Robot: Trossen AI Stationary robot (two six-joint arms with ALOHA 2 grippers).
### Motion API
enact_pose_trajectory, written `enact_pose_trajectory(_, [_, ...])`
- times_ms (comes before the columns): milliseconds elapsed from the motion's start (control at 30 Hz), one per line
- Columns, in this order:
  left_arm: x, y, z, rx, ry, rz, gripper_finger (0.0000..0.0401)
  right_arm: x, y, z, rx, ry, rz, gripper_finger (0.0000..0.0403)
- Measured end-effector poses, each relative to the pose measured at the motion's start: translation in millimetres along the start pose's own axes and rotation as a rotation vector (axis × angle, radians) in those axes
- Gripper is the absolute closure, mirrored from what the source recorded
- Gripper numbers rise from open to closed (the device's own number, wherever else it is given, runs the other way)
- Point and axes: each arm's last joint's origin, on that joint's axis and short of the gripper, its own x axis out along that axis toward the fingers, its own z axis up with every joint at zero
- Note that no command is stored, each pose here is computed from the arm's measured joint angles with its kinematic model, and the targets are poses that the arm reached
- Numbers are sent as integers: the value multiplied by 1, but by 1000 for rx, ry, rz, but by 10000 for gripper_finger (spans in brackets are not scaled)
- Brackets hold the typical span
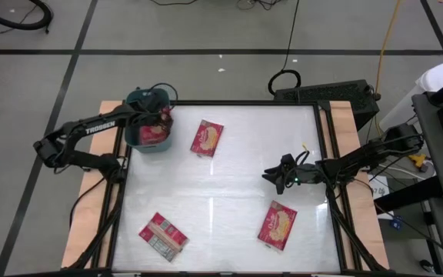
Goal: Sort popcorn bags into baskets
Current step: Stack the red popcorn bag on top of the other red popcorn bag into the blue bin
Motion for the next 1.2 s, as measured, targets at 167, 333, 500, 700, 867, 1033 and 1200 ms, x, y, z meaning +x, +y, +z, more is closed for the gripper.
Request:
enact_pose_trajectory(167, [-4,8,-4,-38,-3,152,397,0,0,0,-1,2,2,261])
enact_pose_trajectory(333, [-17,7,-3,-38,-58,91,396,0,0,0,-6,2,2,261])
enact_pose_trajectory(500, [-43,1,-5,-17,-160,-26,396,0,1,0,25,9,10,261])
enact_pose_trajectory(700, [-86,-17,-20,30,-291,-255,396,4,26,1,71,116,47,262])
enact_pose_trajectory(867, [-119,-48,-36,99,-410,-498,396,3,63,7,63,317,-67,269])
enact_pose_trajectory(1033, [-145,-81,-54,207,-507,-679,396,-14,101,8,125,407,-100,270])
enact_pose_trajectory(1200, [-154,-111,-72,317,-543,-776,396,-26,118,-15,223,475,-122,271])
